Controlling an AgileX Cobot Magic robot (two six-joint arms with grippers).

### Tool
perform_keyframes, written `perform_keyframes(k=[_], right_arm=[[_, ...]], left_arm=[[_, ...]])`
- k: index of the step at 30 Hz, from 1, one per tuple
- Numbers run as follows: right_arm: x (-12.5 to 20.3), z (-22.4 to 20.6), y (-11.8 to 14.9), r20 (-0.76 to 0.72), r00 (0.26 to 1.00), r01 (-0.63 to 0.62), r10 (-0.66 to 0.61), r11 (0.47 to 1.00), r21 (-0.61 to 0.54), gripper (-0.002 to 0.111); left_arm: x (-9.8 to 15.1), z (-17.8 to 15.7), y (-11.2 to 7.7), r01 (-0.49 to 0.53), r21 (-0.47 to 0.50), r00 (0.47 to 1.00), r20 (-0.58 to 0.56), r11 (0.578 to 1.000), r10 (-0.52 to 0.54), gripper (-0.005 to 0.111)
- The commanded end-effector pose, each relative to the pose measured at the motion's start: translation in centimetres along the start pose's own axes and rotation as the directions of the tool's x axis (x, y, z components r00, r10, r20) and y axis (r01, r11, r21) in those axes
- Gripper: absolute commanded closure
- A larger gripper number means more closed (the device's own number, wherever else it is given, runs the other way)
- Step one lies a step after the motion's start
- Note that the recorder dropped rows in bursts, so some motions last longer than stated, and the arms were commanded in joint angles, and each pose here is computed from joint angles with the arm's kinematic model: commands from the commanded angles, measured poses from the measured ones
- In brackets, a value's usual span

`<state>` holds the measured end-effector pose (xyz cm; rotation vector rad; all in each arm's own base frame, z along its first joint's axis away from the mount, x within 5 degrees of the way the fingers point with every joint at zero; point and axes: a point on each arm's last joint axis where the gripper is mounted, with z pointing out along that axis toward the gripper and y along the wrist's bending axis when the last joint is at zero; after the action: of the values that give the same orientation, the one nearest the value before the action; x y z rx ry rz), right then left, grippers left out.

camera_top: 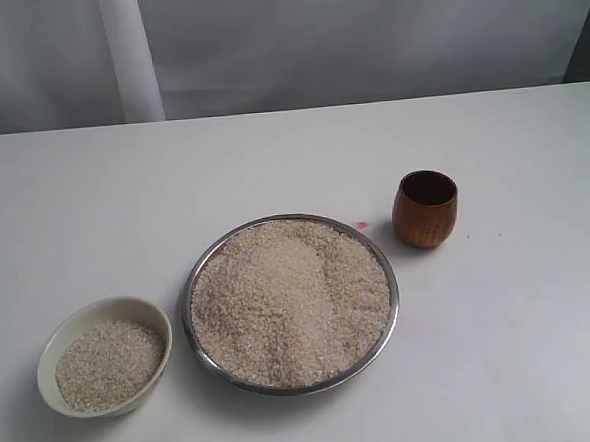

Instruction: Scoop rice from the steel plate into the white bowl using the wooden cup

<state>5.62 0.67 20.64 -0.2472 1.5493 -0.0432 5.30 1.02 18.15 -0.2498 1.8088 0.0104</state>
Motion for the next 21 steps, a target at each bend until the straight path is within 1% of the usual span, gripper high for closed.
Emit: perform_keyframes(k=[1, 6, 7, 8, 9, 11, 13, 21], right_arm=[[0.1, 0.0, 0.0, 0.000, 1.000, -0.011, 0.011, 1.000, -0.002, 0.108], [0.1, 0.0, 0.0, 0.000, 1.000, -0.007, 0.007, 1.000, -0.002, 0.108], [0.0, 0.0, 0.0, 0.005, 0.999, 0.034, -0.034, 0.999, 0.001, 0.108], [-0.2, 0.0, 0.0, 0.036, 0.996, 0.077, -0.077, 0.997, 0.004, 0.108], [-0.9, -0.1, 0.1, 0.106, 0.987, 0.117, -0.117, 0.993, 0.006, 0.108], [-2.5, -0.4, 0.3, 0.290, 0.950, 0.122, -0.118, 0.993, 0.003, 0.108], [-3.3, -0.7, 0.4, 0.375, 0.920, 0.123, -0.114, 0.992, 0.001, 0.108], [-4.7, -1.4, 0.6, 0.534, 0.841, 0.107, -0.085, 0.994, -0.009, 0.108]], left_arm=[[-0.2, -0.1, -0.1, 0.006, 0.009, 1.000, 0.010, 1.000, -0.006, 0.107], [-0.2, -0.1, -0.1, 0.006, 0.009, 1.000, 0.010, 1.000, -0.006, 0.107], [-0.2, -0.1, -0.1, 0.006, 0.009, 1.000, 0.010, 1.000, -0.006, 0.107], [-0.2, -0.1, -0.1, 0.006, 0.009, 1.000, 0.010, 1.000, -0.006, 0.107], [-0.2, -0.1, -0.1, 0.006, 0.009, 1.000, 0.010, 1.000, -0.006, 0.107], [-0.2, -0.1, -0.1, 0.006, 0.009, 1.000, 0.010, 1.000, -0.006, 0.107], [-0.2, -0.1, -0.1, 0.006, 0.009, 1.000, 0.010, 1.000, -0.006, 0.107], [-0.2, -0.1, -0.1, 0.006, 0.009, 1.000, 0.010, 1.000, -0.006, 0.107]])
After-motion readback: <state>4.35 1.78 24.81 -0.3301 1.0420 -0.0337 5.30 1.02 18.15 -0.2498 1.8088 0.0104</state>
